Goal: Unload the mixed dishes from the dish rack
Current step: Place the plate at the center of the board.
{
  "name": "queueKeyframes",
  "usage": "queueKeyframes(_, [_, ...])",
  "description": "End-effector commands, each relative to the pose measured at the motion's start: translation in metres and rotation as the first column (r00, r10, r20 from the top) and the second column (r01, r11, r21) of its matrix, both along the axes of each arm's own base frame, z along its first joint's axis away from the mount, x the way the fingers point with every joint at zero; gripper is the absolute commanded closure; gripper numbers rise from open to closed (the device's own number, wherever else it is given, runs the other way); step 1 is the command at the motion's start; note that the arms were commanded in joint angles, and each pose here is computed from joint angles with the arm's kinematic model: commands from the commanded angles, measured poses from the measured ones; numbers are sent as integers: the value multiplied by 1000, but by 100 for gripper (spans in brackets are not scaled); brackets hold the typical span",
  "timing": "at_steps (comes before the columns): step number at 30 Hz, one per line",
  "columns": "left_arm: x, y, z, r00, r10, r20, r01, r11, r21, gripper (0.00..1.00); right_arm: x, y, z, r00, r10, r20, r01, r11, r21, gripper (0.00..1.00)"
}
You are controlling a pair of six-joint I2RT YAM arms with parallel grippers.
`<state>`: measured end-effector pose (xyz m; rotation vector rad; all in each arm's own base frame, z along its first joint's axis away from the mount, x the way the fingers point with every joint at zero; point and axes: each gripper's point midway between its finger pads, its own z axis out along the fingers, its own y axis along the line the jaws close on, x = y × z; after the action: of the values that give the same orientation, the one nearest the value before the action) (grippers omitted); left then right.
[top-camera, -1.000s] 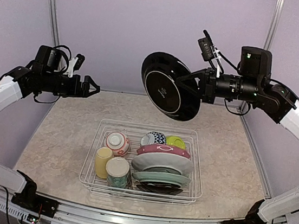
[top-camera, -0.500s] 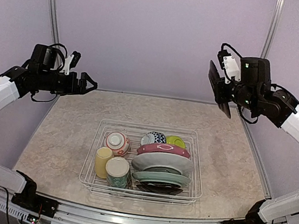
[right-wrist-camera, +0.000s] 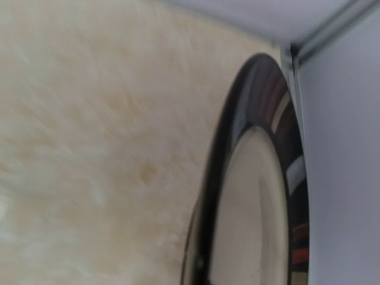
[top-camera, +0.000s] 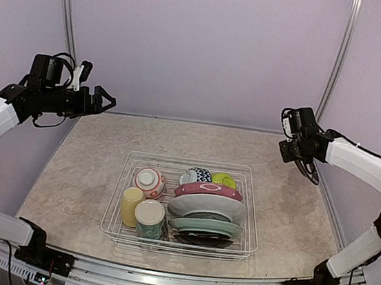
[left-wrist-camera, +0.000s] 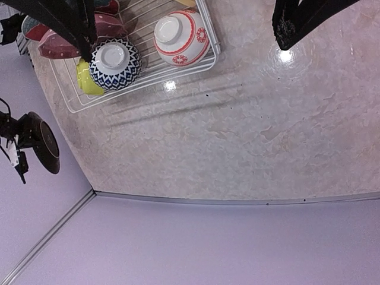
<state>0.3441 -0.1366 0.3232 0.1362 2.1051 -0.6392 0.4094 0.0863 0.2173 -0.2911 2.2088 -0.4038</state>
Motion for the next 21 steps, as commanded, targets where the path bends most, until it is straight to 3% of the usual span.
queueKeyframes(1, [5, 2, -12, 999, 14, -31, -13, 1000, 15, 1, 42, -19, 8, 993, -45, 107, 54, 995, -86, 100])
queueKeyframes(5, [9, 6, -17, 999, 32, -35, -31, 999, 37, 1, 66, -14, -20, 997, -29, 71, 35, 996, -87, 100])
queueKeyframes(12, [10, 9, -21, 998, 43, -44, -41, 998, 55, 1, 99, -19, -59, 996, -89, 19, 91, 976, -196, 100])
queueKeyframes(18, [13, 12, -25, 997, 56, -51, -52, 996, 73, 1, 102, -16, -97, 995, -92, -40, 81, 975, -208, 100])
queueKeyframes(21, [14, 10, -27, 997, 45, -63, -41, 997, 61, 1, 101, -4, -110, 998, -36, -60, 28, 990, -141, 87])
